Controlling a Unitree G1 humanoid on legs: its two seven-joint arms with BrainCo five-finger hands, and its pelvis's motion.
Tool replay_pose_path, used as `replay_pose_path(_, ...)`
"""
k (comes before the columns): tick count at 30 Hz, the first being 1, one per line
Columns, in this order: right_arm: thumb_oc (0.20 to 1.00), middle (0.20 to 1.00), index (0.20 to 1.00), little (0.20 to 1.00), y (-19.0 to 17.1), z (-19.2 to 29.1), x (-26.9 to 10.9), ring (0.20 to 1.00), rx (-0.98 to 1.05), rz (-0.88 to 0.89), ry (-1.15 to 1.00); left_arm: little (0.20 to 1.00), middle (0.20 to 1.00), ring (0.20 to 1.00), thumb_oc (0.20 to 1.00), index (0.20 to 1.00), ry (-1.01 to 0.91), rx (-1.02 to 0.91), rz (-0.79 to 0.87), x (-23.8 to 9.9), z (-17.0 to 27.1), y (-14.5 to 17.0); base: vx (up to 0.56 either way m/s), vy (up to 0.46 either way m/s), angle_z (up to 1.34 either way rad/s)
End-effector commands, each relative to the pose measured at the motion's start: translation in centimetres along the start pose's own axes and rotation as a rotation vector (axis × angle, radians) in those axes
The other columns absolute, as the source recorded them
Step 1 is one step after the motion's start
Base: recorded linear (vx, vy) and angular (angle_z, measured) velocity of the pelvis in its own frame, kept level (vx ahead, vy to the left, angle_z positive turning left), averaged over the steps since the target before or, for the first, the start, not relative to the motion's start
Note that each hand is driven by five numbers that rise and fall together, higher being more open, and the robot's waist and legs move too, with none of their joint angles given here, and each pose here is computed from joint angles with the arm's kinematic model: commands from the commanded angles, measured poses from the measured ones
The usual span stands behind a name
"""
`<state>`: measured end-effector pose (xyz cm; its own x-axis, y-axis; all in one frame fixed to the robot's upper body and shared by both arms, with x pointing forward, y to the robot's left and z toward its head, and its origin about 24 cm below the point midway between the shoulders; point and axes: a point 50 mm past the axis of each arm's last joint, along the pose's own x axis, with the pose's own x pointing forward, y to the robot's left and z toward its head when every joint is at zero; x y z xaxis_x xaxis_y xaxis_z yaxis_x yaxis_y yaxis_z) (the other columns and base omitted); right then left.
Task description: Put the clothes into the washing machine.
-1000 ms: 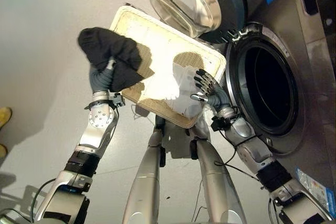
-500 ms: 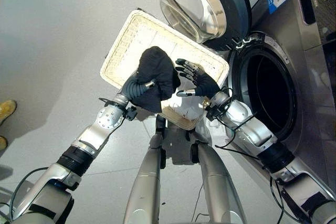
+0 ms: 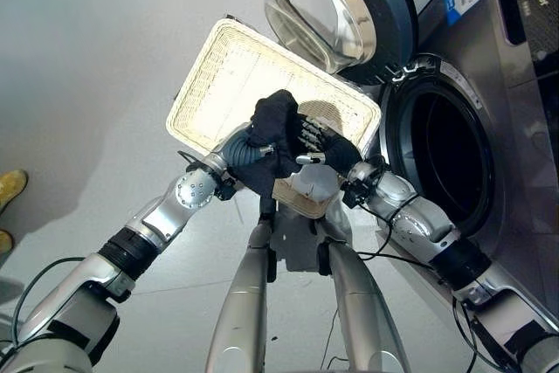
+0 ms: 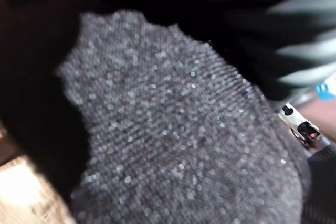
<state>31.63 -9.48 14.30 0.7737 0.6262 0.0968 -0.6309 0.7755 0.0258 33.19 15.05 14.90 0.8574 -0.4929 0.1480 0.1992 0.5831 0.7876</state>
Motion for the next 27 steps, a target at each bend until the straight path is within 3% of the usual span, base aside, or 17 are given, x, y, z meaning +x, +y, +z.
replay_pose_path(1,1.0,1.0,1.0,1.0,4.3,0.9,0.4,1.0,0.105,0.229,-0.062,0.2,0.2,0.2,0.2,0.2,-0.213,0.044,-0.037,1.2,4.2,-0.1,-0.02,0.018,-0.09)
replay_pose_path(7,1.0,1.0,1.0,1.0,4.7,0.4,0.4,1.0,0.203,0.224,-0.048,0.2,0.2,0.2,0.2,0.2,-0.254,0.093,-0.125,1.2,5.0,-1.3,-0.01,0.011,-0.08)
replay_pose_path(12,1.0,1.0,1.0,1.0,4.2,-0.2,0.3,1.0,0.303,0.127,-0.049,0.2,0.2,0.2,0.2,0.2,-0.278,0.138,-0.134,1.1,5.3,-1.9,0.0,0.008,-0.01)
replay_pose_path(13,1.0,1.0,1.0,1.0,3.6,-0.4,0.2,1.0,0.333,0.037,-0.072,0.2,0.2,0.2,0.2,0.2,-0.29,0.21,-0.11,1.0,5.4,-2.3,-0.01,0.038,-0.03)
replay_pose_path(16,1.0,1.0,1.0,1.0,3.6,-0.5,0.2,1.0,0.338,0.025,-0.072,0.2,0.2,0.2,0.2,0.2,-0.288,0.214,-0.107,0.9,5.3,-2.4,0.0,0.027,-0.08)
replay_pose_path(17,1.0,1.0,1.0,1.0,2.9,-0.8,-0.1,1.0,0.375,-0.083,-0.089,0.2,0.2,0.2,0.2,0.2,-0.288,0.333,-0.068,1.0,5.4,-2.5,0.0,0.056,-0.14)
replay_pose_path(21,1.0,1.0,1.0,1.0,2.2,-1.6,-0.7,1.0,0.429,-0.203,-0.088,0.2,0.2,0.2,0.2,0.2,-0.278,0.512,-0.036,0.9,5.2,-2.6,0.01,0.07,-0.05)
replay_pose_path(22,1.0,1.0,1.0,1.0,1.7,-2.4,-1.1,1.0,0.506,-0.31,-0.074,0.2,0.2,0.2,0.2,0.2,-0.246,0.656,-0.023,1.0,4.9,-2.6,-0.01,0.07,-0.06)
replay_pose_path(27,1.0,1.0,1.0,1.0,1.6,-3.9,-1.4,1.0,0.626,-0.451,-0.041,0.2,0.2,0.2,0.2,0.2,-0.23,0.768,-0.02,1.6,5.2,-2.8,0.0,0.07,-0.09)
